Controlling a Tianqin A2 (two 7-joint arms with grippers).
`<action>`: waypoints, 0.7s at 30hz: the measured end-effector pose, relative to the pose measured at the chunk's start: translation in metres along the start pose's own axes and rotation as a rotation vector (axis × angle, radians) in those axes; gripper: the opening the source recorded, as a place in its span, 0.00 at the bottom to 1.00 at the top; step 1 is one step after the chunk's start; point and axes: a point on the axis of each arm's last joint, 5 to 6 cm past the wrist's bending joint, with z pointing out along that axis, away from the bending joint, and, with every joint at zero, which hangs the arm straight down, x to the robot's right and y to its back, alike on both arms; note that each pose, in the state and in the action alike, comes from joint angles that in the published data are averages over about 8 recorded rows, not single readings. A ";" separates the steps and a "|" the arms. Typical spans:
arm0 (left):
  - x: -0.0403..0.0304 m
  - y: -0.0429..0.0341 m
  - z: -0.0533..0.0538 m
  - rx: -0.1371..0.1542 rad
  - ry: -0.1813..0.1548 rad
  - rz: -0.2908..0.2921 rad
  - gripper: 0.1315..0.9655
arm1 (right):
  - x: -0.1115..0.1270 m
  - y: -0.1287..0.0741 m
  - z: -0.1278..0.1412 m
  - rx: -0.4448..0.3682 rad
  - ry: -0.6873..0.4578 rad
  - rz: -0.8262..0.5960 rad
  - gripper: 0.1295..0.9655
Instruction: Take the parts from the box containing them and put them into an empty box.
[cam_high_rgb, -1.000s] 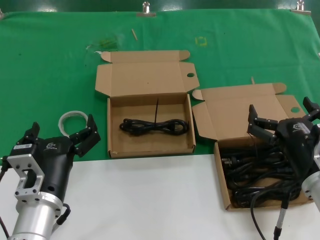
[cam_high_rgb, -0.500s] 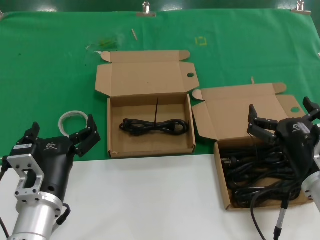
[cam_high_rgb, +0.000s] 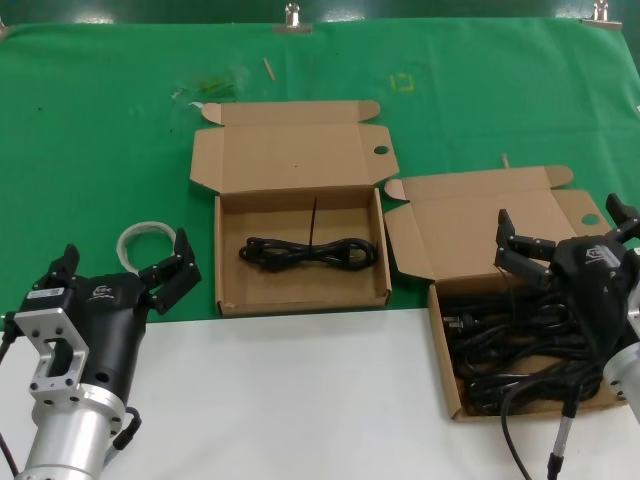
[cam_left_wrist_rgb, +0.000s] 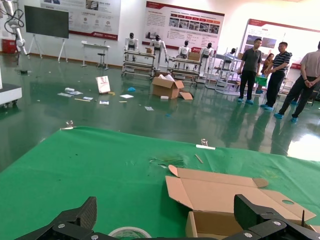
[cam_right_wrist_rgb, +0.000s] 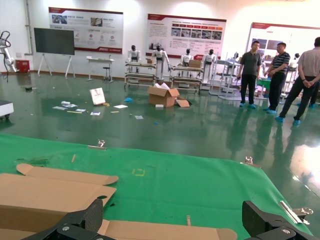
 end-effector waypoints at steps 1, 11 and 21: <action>0.0000 0.0000 0.000 0.000 0.000 0.000 1.00 | 0.000 0.000 0.000 0.000 0.000 0.000 1.00; 0.0000 0.0000 0.000 0.000 0.000 0.000 1.00 | 0.000 0.000 0.000 0.000 0.000 0.000 1.00; 0.0000 0.0000 0.000 0.000 0.000 0.000 1.00 | 0.000 0.000 0.000 0.000 0.000 0.000 1.00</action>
